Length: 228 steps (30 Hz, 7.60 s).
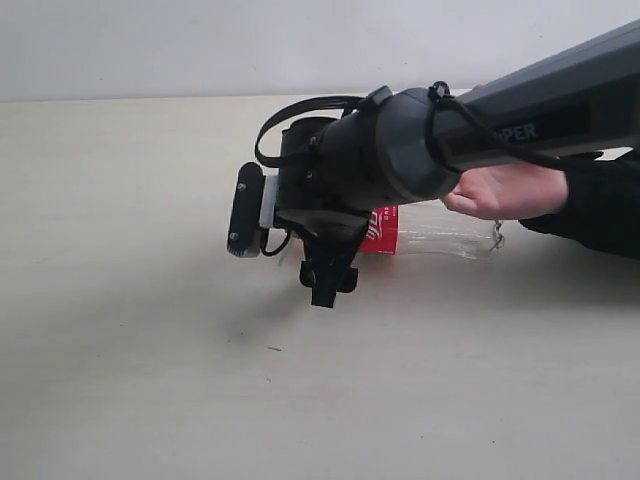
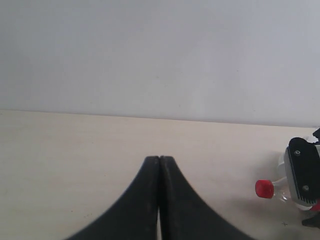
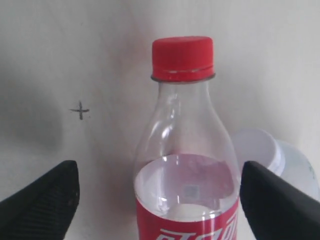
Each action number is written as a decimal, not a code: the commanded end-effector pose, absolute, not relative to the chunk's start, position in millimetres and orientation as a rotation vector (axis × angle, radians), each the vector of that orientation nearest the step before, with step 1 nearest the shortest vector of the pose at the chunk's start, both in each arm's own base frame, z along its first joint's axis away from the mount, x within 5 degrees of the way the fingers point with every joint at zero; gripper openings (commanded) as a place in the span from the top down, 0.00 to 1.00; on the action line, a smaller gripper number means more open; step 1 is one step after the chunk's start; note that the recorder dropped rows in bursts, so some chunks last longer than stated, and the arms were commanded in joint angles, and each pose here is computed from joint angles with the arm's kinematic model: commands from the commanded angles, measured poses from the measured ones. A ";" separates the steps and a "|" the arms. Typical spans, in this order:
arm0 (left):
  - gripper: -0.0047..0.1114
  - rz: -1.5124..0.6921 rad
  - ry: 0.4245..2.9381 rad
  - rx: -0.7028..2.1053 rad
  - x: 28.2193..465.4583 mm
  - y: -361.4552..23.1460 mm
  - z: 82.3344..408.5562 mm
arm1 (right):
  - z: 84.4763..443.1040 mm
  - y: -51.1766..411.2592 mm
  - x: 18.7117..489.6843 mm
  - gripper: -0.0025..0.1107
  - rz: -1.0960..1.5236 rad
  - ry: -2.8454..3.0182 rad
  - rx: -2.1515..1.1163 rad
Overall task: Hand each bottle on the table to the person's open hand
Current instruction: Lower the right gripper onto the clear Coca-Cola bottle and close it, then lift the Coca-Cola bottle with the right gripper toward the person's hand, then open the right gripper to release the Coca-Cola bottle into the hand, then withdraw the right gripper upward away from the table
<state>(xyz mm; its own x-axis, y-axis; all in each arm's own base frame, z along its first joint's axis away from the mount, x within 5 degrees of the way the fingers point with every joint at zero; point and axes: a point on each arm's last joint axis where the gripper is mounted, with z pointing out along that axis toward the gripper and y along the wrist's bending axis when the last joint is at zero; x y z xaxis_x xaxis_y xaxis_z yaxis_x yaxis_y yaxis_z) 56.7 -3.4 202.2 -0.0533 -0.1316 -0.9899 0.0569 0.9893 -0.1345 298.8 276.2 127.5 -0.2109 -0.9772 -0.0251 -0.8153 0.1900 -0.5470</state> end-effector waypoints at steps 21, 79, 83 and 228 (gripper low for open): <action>0.96 -0.159 1.613 -0.063 56.3 -3.4 201.5 | 109.6 273.6 307.4 0.13 -0.754 2.096 -1.607; 0.96 -0.159 1.613 -0.063 56.3 -3.4 201.5 | 196.9 311.3 237.6 0.98 -0.234 2.228 -1.443; 0.96 -0.159 1.613 -0.063 56.3 -3.4 201.5 | 209.1 311.5 226.0 0.98 -0.077 2.332 -1.360; 0.96 -0.159 1.613 -0.063 56.3 -3.4 201.5 | 272.7 43.0 74.7 0.98 0.632 1.940 -0.104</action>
<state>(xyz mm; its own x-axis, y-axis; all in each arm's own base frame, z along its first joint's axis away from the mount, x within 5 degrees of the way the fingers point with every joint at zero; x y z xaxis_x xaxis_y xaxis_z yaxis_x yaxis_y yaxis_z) 56.7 -3.4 202.2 -0.0533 -0.1316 -0.9899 0.0569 0.9893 -0.1345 76.2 43.1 273.8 -0.4386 0.1985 -0.8765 -0.3508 0.8601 0.3703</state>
